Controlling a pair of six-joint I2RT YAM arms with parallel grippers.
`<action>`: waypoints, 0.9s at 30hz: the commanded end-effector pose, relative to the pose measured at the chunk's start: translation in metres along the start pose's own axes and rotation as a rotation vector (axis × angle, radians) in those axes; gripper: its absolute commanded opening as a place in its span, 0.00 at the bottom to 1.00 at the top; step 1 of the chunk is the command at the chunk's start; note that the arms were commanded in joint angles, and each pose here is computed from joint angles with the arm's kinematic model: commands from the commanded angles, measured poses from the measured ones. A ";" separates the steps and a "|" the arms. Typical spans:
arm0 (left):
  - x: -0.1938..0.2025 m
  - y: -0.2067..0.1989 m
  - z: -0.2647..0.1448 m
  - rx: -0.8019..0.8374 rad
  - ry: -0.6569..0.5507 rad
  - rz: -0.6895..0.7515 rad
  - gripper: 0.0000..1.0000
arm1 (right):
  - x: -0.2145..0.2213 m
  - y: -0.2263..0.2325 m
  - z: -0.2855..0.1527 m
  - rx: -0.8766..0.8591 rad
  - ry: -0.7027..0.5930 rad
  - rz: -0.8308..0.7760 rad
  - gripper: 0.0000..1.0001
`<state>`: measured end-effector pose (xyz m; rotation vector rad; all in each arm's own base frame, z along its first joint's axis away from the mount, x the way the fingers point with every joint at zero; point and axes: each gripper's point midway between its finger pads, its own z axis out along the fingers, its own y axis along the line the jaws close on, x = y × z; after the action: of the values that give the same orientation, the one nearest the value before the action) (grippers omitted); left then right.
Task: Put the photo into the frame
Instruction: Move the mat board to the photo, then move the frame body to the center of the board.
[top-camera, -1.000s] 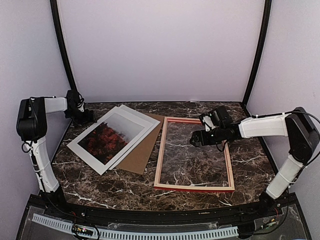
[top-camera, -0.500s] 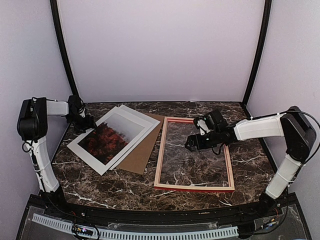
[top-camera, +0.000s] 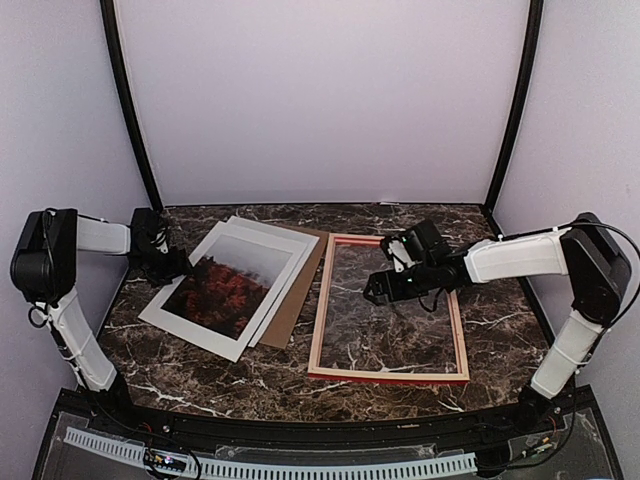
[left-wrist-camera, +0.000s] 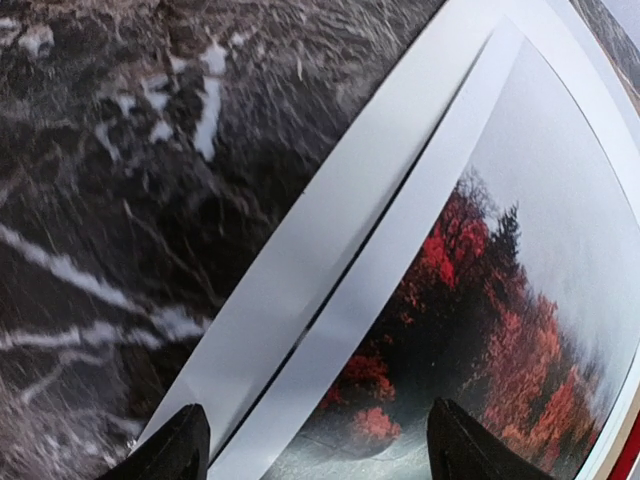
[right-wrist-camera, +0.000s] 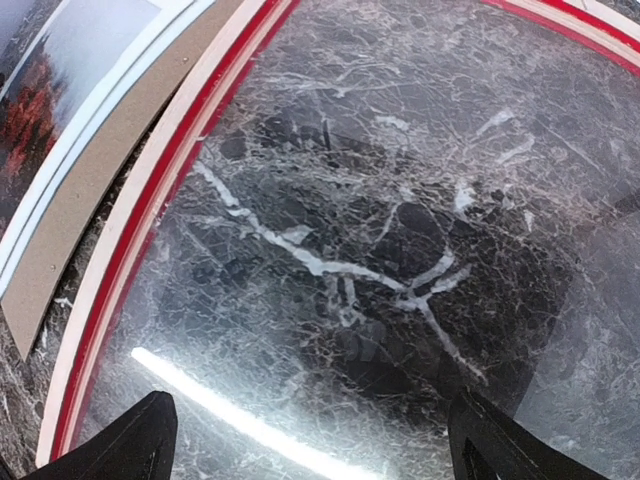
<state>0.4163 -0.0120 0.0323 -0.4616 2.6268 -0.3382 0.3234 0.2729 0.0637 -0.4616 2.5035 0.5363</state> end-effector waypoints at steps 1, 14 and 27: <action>0.060 -0.007 -0.004 0.008 0.087 -0.036 0.77 | -0.021 0.026 -0.002 -0.044 -0.043 -0.022 0.95; 0.139 -0.037 -0.039 0.088 0.075 -0.007 0.72 | -0.009 0.149 0.021 -0.311 0.037 -0.172 0.92; 0.109 -0.043 -0.075 0.085 -0.081 0.054 0.80 | 0.032 0.194 0.058 -0.375 0.197 -0.217 0.90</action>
<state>0.3011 -0.0859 0.0729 -0.3777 2.5029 -0.4686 0.2443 0.4544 0.0602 -0.9487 2.4497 0.9003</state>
